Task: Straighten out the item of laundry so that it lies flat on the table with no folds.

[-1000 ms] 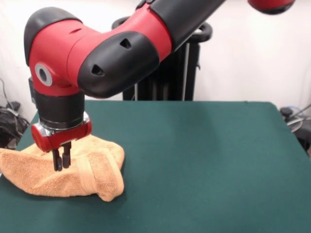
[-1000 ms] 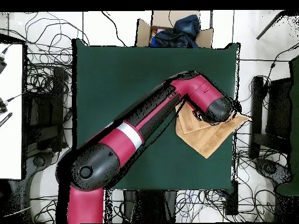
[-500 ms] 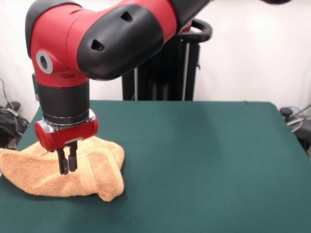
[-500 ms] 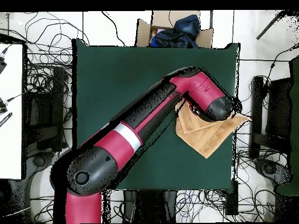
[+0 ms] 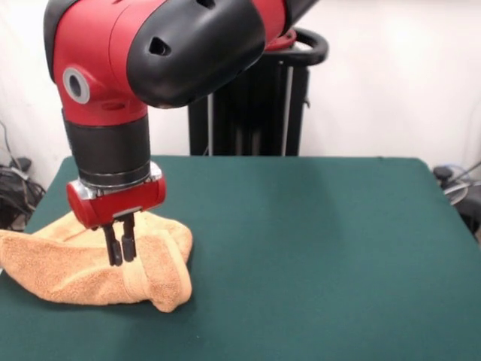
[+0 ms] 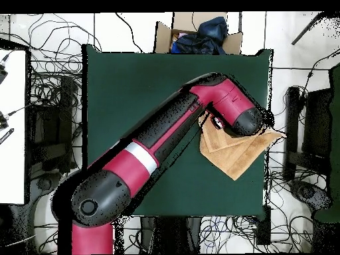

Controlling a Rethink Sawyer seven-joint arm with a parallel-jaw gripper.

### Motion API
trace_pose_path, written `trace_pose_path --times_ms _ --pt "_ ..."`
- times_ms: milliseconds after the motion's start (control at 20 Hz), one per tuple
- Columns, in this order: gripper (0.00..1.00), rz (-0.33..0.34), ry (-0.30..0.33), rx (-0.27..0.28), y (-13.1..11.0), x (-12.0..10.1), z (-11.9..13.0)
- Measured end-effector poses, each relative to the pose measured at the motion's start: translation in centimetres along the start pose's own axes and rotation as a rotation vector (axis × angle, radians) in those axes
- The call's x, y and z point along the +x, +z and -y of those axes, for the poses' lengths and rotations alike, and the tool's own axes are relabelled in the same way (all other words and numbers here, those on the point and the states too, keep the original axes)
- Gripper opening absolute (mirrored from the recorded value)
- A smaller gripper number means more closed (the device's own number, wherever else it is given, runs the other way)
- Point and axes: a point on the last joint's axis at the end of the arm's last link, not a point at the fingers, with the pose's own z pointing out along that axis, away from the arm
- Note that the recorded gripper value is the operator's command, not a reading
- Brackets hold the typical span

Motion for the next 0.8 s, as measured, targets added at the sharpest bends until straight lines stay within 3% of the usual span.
trace_pose_path --times_ms 350,400,800 --pt "0.00 -0.008 0.060 -0.058 0.1 0.1 -0.8" --pt "1.00 -0.014 0.083 -0.086 0.2 0.2 -1.2" --pt "1.00 -0.044 0.100 -0.142 0.3 0.6 -2.0"
